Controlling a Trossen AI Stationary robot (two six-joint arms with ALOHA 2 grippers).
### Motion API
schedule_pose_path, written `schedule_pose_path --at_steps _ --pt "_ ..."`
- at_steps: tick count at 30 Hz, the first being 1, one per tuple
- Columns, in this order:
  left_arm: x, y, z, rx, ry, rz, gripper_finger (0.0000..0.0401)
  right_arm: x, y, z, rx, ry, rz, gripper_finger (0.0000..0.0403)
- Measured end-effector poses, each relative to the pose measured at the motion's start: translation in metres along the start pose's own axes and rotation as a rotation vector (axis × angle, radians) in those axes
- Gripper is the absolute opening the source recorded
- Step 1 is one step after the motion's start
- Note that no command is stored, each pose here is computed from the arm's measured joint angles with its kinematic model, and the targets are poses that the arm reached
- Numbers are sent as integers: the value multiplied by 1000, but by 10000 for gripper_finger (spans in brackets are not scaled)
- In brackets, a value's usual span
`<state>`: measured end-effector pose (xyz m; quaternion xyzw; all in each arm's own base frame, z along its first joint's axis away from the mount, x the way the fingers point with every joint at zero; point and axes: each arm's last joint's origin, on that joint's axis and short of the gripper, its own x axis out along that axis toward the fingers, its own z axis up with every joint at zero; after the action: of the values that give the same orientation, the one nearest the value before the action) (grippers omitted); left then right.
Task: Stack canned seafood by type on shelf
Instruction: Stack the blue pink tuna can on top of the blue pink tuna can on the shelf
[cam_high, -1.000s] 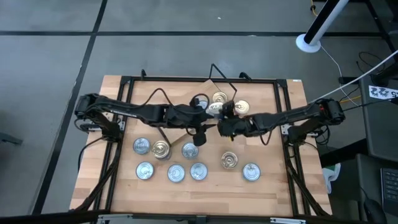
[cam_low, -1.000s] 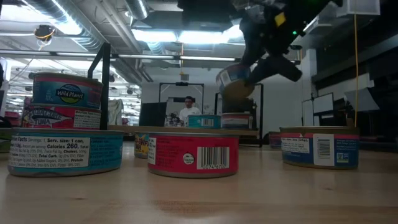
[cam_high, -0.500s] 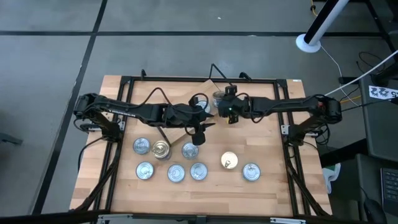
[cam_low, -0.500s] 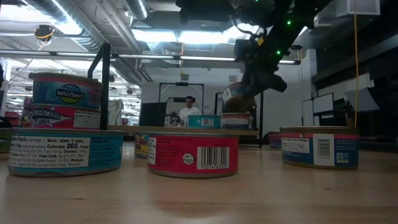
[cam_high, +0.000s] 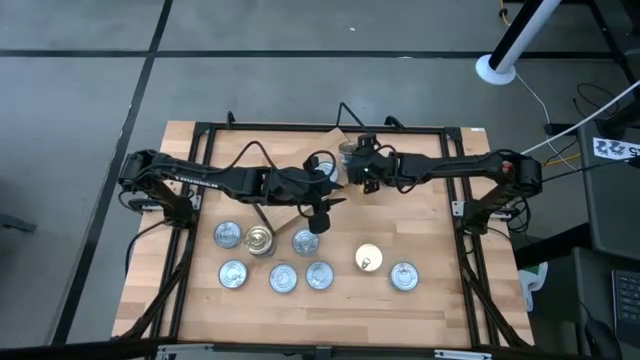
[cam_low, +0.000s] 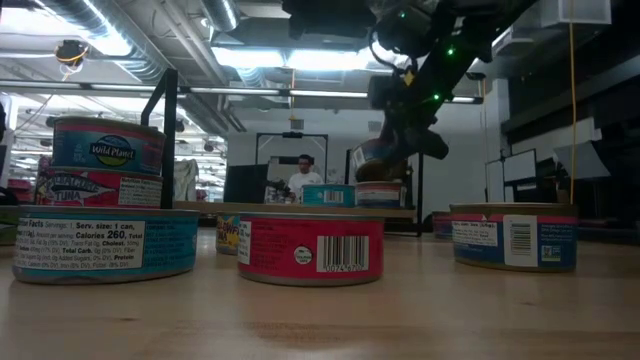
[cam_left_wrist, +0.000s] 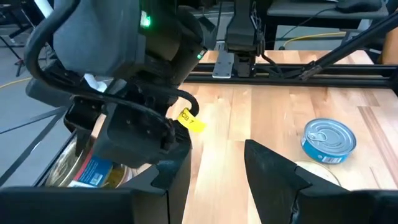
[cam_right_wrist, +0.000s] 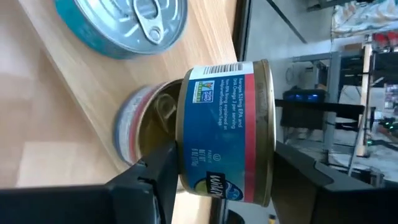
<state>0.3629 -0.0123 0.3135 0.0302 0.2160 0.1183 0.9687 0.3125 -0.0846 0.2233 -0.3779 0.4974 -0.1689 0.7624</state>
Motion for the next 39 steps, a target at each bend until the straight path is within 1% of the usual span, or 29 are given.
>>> schedule_pose_path --at_steps 5,11,15,22,25,28,39 --pt "0 0 -1 4 12 0 145 4 2 0 -13 48 -37 191" --pt "0 0 -2 7 24 0 145 4 2 0 -15 46 -26 198" --pt "0 0 -2 6 23 0 145 4 3 0 -14 39 -18 220" --pt "0 0 -2 2 23 0 145 4 4 0 -16 18 13 272" --pt "0 0 -2 2 23 0 145 4 4 0 -16 20 13 284" --pt "0 0 -2 0 23 0 145 4 5 -1 -21 33 8 288" --pt "0 0 -2 -1 23 0 145 4 9 -6 -60 75 49 289"
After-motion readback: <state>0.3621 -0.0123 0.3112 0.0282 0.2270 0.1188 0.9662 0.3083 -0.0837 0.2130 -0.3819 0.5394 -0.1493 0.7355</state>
